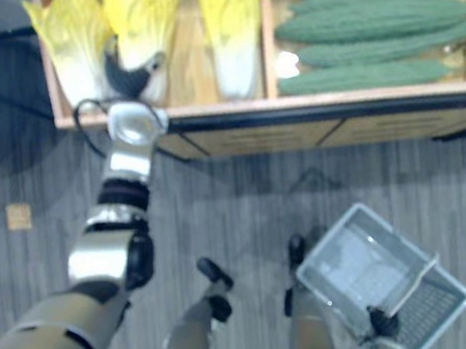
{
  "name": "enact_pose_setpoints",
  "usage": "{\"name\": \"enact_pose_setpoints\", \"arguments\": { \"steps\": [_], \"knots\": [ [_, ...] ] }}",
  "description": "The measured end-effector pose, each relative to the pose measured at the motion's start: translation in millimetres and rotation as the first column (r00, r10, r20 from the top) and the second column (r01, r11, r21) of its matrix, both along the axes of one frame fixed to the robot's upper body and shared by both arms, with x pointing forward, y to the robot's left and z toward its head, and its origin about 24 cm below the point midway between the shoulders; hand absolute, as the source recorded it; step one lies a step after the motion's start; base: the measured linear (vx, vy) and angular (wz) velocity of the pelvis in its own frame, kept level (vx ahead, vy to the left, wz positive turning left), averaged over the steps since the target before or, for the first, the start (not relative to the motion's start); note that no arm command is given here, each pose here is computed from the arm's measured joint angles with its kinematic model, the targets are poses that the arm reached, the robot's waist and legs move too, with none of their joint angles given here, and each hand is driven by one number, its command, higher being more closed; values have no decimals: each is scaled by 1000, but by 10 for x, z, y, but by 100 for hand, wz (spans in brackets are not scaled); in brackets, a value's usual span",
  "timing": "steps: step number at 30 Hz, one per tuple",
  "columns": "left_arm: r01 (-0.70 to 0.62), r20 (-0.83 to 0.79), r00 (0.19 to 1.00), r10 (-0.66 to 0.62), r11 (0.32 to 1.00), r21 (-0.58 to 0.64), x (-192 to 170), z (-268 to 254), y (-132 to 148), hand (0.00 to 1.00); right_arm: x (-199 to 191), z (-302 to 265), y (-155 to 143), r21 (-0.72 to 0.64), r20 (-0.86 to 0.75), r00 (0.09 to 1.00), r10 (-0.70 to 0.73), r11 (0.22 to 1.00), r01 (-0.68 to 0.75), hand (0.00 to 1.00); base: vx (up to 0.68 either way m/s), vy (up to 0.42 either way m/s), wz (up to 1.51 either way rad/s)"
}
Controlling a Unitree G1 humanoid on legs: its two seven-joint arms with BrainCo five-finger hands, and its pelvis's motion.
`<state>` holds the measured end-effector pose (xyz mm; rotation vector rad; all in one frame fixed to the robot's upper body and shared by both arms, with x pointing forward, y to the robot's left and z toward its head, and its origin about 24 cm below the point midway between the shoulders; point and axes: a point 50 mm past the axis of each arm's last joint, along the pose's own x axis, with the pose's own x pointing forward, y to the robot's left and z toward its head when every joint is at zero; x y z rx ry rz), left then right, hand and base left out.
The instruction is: Pick vegetable in the basket
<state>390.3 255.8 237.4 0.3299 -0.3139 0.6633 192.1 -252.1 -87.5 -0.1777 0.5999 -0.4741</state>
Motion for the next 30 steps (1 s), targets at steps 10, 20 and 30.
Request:
{"name": "enact_pose_setpoints", "arguments": {
  "steps": [10, 20, 30],
  "knots": [
    [91, 18, 996, -92, 996, 20, 80, 205, -222, 100, 43, 3, 40, 40, 11, 1000, 0, 999, 0, 100, 3, -7, -3],
    [96, 66, 992, -109, 981, 170, -39, 170, -416, 100, 69, -37, 223, 60, -2, 997, 73, 996, -73, 100, 32, -37, -19],
    [-170, -26, 982, 188, 932, 319, -472, -282, 335, 100, -517, -228, -111, 18, -165, 986, -4, 1000, 7, 100, -44, 65, -50]
  ]
}}
